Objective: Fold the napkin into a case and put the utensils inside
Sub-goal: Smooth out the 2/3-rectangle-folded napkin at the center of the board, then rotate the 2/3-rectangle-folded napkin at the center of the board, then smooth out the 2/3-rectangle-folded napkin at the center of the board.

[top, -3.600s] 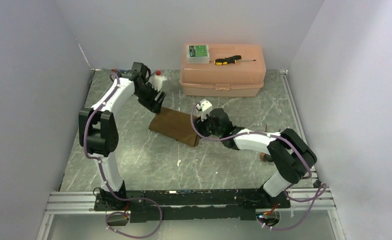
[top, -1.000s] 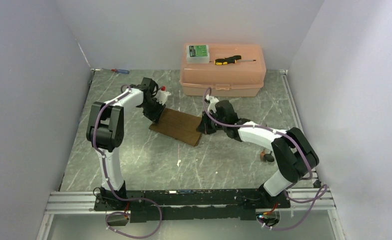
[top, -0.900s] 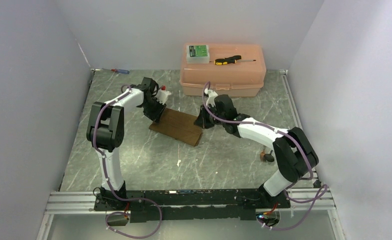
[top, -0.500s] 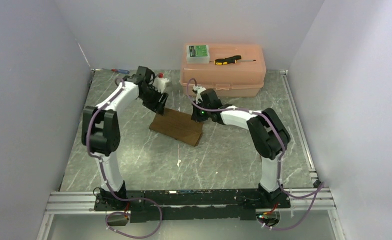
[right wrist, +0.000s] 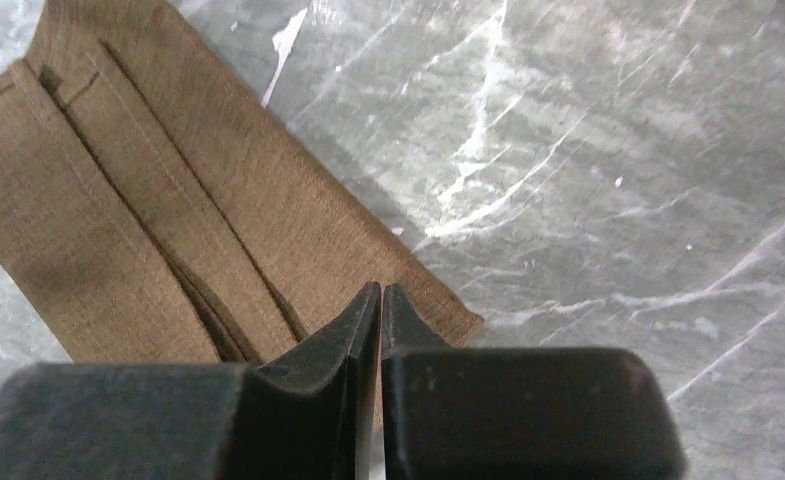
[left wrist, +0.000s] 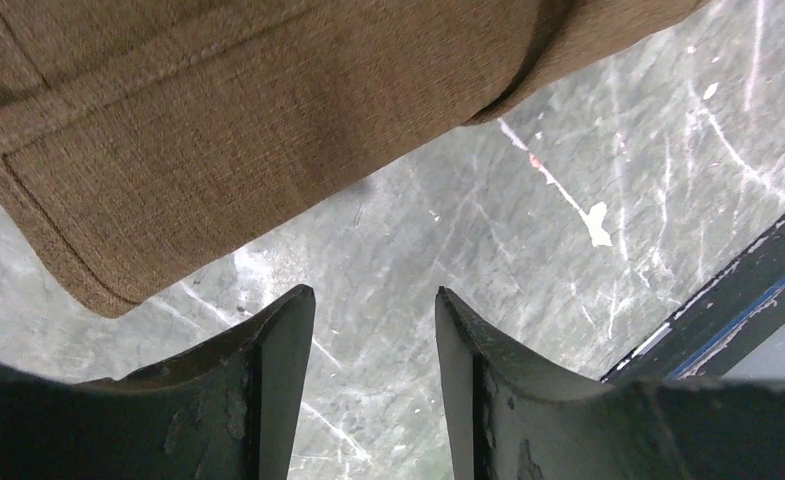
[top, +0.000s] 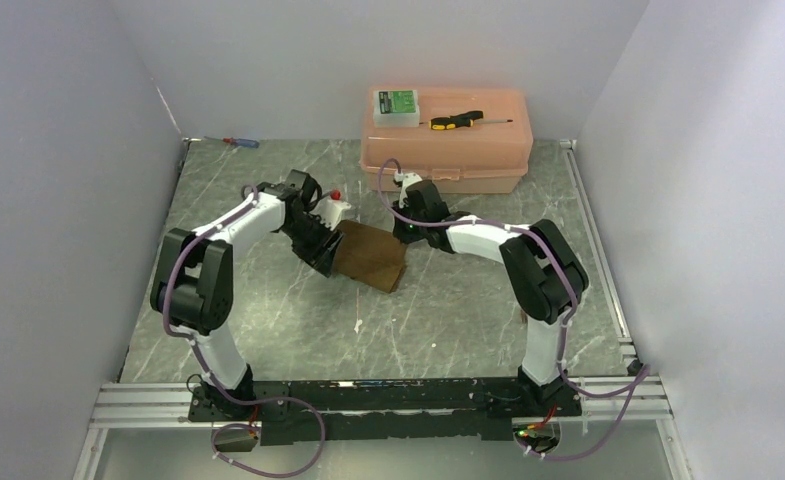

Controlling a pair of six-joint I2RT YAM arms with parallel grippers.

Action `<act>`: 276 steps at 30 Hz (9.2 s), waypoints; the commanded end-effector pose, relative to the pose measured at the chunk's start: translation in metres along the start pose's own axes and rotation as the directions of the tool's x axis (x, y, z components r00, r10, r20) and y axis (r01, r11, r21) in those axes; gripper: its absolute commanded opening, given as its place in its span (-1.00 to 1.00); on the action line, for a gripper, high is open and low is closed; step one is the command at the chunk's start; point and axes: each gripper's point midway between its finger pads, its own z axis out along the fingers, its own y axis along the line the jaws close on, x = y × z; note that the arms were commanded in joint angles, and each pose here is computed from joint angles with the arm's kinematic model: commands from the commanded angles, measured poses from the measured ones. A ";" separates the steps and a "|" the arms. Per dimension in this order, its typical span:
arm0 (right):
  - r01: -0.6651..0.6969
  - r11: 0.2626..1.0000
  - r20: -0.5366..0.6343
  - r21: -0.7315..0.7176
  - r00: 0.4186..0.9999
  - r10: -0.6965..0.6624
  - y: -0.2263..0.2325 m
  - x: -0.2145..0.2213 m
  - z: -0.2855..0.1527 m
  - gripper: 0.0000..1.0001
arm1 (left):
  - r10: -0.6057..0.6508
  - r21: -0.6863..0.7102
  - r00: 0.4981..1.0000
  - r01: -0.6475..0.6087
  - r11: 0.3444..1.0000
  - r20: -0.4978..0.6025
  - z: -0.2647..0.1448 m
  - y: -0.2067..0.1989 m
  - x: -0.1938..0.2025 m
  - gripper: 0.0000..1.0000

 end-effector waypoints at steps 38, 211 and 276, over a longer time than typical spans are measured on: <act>0.003 1.000 -0.023 -0.029 1.000 -0.004 0.042 0.110 -0.104 -0.52 | 0.052 -0.183 0.997 -0.042 0.982 0.048 0.054 0.049 -0.119 -0.04; -0.357 0.921 0.151 0.155 0.930 0.335 -0.009 0.063 -0.113 -0.41 | 0.179 -0.278 0.984 -0.173 0.945 -0.002 0.004 -0.010 -0.024 -0.17; -0.396 0.900 0.109 -0.183 0.901 0.419 0.034 -0.005 -0.096 -0.53 | 0.290 -0.279 0.946 -0.319 0.906 -0.142 0.047 -0.019 0.043 -0.95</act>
